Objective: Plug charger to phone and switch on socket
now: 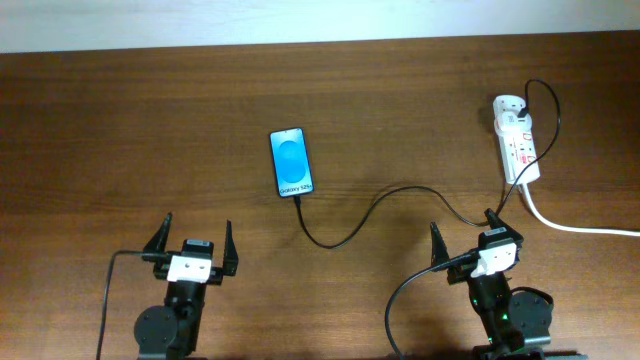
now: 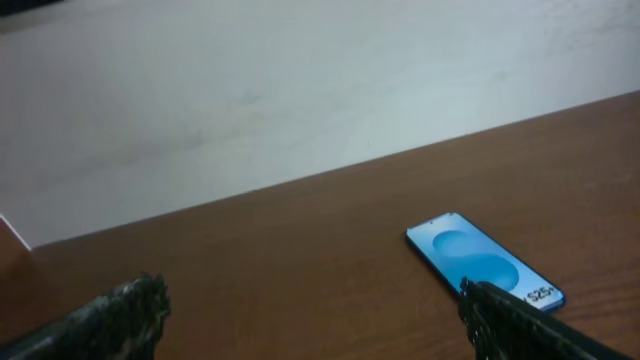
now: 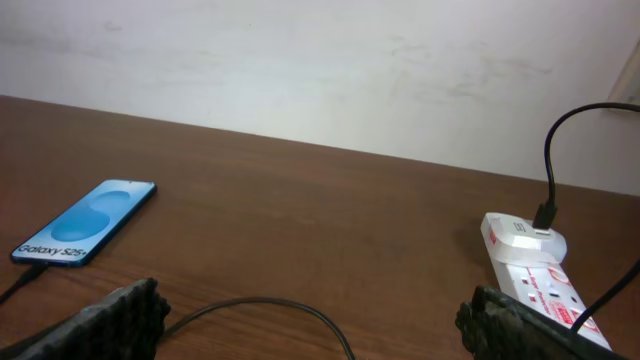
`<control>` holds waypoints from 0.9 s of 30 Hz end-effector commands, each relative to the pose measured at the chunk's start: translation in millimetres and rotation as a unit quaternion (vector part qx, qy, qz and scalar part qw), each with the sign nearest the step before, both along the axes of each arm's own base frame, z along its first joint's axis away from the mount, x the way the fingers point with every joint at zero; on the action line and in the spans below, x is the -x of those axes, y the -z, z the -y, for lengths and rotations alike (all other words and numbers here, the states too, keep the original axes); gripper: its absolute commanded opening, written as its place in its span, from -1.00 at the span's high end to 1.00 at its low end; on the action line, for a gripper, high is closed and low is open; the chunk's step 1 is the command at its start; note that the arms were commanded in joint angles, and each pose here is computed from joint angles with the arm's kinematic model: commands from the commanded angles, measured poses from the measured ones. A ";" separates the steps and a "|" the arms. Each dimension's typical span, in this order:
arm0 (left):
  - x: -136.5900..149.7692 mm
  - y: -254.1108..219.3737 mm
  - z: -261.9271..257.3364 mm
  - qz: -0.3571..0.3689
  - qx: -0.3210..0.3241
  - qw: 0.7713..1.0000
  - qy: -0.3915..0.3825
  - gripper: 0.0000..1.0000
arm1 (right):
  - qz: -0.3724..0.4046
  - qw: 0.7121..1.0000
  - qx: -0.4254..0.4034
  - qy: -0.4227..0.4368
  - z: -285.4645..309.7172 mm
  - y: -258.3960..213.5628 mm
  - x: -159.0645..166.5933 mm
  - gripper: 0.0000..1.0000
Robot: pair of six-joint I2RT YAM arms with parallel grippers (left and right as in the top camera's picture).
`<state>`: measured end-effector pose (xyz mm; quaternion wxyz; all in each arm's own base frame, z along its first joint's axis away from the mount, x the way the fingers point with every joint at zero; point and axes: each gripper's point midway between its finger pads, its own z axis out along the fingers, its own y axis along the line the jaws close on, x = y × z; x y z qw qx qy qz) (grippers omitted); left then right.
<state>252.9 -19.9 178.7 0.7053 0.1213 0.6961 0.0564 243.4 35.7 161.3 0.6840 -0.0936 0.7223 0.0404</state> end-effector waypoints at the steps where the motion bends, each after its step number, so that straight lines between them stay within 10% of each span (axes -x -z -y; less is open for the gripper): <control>1: 4.9 -1.8 -4.9 0.010 -0.017 1.000 -0.012 -0.99 | -0.002 1.000 -0.004 -0.001 -0.2 1.9 0.4 -0.97; 27: 7.4 22.2 -5.8 -0.038 -0.020 0.999 -0.013 -0.99 | -0.002 1.000 -0.004 -0.001 -0.2 1.9 0.4 -0.97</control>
